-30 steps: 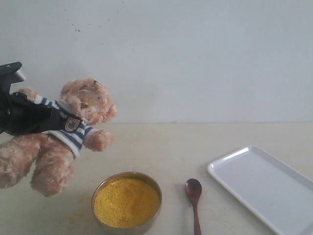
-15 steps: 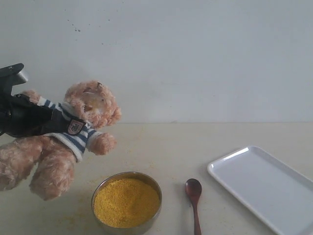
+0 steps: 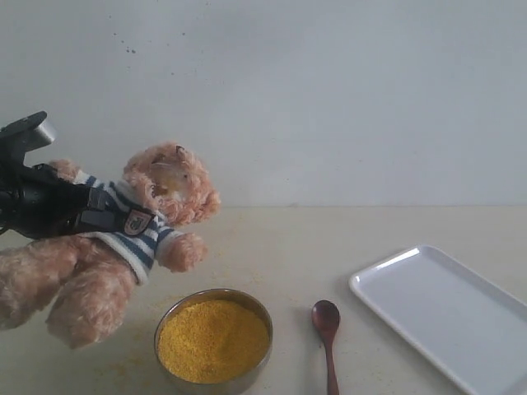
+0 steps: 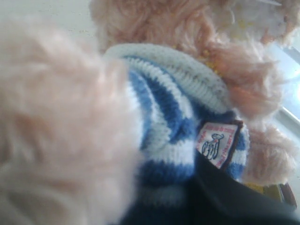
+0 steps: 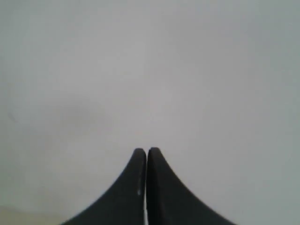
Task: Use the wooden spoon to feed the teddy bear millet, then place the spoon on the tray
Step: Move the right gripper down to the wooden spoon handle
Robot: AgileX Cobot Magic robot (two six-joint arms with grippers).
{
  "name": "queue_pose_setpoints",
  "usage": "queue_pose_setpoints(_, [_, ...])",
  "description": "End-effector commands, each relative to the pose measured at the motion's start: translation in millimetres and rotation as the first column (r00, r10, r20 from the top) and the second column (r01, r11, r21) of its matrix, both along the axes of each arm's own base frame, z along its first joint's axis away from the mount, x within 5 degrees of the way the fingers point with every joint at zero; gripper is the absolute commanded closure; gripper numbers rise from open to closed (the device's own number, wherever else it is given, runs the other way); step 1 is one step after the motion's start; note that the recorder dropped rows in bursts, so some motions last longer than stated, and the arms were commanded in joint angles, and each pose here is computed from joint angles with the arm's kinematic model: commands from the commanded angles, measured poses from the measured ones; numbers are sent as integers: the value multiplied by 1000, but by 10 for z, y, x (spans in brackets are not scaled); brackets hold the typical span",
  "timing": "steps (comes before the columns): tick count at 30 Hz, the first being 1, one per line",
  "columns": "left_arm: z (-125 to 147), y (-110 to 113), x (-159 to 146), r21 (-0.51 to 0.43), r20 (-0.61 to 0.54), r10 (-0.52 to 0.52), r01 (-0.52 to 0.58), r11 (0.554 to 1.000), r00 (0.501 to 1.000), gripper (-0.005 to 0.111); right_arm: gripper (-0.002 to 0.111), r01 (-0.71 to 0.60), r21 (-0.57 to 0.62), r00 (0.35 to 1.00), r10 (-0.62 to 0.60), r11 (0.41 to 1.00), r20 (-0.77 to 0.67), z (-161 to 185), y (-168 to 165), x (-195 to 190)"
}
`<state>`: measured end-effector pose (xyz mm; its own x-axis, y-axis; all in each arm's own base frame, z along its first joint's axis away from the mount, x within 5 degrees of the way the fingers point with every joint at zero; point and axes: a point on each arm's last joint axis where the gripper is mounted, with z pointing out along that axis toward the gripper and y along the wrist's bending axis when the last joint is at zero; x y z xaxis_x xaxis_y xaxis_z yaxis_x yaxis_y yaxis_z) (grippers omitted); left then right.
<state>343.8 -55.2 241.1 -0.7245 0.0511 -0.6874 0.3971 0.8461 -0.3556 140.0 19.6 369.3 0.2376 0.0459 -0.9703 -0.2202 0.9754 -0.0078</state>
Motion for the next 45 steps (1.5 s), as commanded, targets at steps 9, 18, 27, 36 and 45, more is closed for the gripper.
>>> queue_pose_setpoints(9, [46,7,8,-5,11,13,-13,1000,1000,103,108,-227,-367,753,-76,902,-654,-908,677,903])
queue_pose_setpoints(18, [44,-12,-12,-17,-3,-10,10,1000,1000,103,106,-466,-405,650,-6,787,-760,-1466,1223,979])
queue_pose_setpoints(27, [45,-3,-3,-11,3,0,0,1000,1000,103,62,-470,-306,573,22,828,-819,-1793,1347,1091])
queue_pose_setpoints(36, [45,1,2,-8,7,6,-6,1000,1000,103,60,-426,-188,483,46,885,-875,-2129,1438,1169])
queue_pose_setpoints(45, [44,-1,-2,-6,8,-1,1,1000,1000,103,60,-446,-133,458,98,885,-883,-2370,1528,1220])
